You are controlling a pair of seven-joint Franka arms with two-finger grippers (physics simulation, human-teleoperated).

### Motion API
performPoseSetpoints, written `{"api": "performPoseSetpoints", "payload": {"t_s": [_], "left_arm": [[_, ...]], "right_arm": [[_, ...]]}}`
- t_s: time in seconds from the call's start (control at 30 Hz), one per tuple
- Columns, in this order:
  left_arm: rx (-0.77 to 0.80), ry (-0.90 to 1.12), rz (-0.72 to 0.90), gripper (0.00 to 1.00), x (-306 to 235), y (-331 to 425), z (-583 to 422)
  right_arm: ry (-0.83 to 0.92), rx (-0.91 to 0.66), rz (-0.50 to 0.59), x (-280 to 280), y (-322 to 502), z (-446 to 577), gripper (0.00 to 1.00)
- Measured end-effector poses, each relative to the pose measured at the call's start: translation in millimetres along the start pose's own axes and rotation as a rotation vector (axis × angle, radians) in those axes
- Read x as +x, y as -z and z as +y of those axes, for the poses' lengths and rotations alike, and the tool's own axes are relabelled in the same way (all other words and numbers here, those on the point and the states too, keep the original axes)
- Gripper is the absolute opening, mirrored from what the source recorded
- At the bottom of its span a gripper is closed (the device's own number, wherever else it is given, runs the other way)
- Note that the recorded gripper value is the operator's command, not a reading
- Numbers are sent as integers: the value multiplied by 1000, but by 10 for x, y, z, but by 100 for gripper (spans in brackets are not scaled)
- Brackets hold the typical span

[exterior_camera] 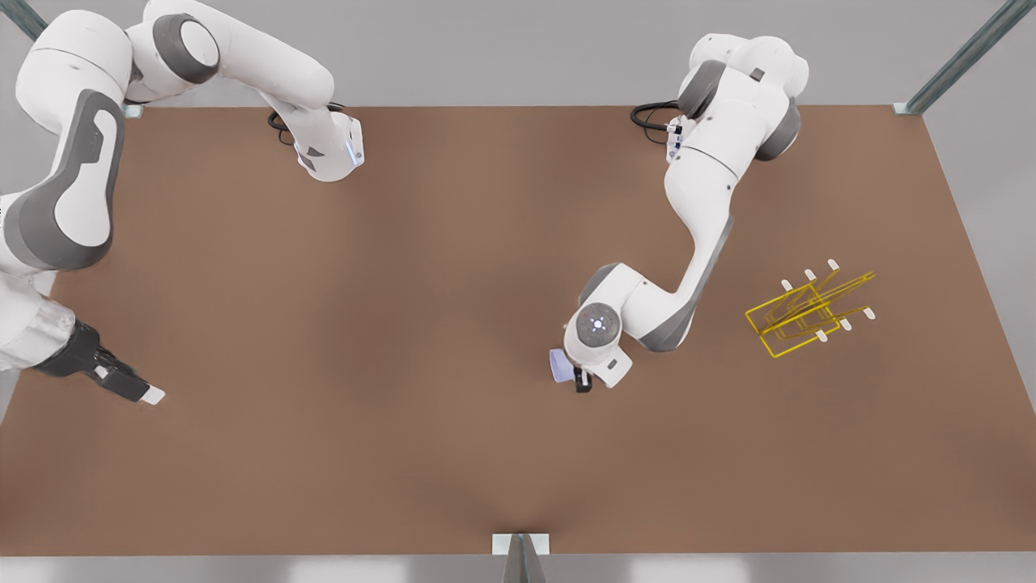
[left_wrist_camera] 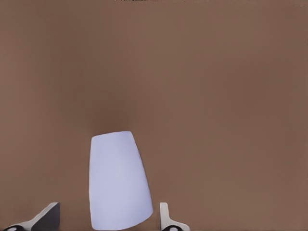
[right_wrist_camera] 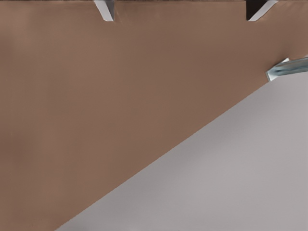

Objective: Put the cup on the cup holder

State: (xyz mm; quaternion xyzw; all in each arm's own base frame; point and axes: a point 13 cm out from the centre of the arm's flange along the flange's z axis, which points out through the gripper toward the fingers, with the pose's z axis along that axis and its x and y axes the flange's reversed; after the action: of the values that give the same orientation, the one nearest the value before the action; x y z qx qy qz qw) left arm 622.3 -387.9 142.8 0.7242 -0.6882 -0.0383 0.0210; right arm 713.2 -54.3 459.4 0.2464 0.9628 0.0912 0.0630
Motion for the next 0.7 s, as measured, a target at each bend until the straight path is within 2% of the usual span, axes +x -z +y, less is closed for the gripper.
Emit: {"api": "performPoseSetpoints", "payload": {"t_s": [0.03, 0.07, 0.17, 0.43, 0.53, 0.7], "left_arm": [[2, 18, -6, 100, -32, -54, -23], [3, 33, -9, 100, -45, -99, -34], [9, 58, -26, 100, -30, -232, -30], [16, 108, -59, 100, -8, -485, 0], [20, 127, -64, 100, -28, -521, -17], [14, 130, -89, 100, 27, -722, 70]], "right_arm": [[3, 139, -17, 202, 200, -208, 100], [-5, 197, -1, 487, 383, -433, 100], [50, 186, 51, 963, 604, -476, 100], [264, 154, 156, 1113, 362, -217, 100], [408, 193, 200, 1435, 150, 135, 100], [408, 194, 241, 1293, 3, -217, 100]]}}
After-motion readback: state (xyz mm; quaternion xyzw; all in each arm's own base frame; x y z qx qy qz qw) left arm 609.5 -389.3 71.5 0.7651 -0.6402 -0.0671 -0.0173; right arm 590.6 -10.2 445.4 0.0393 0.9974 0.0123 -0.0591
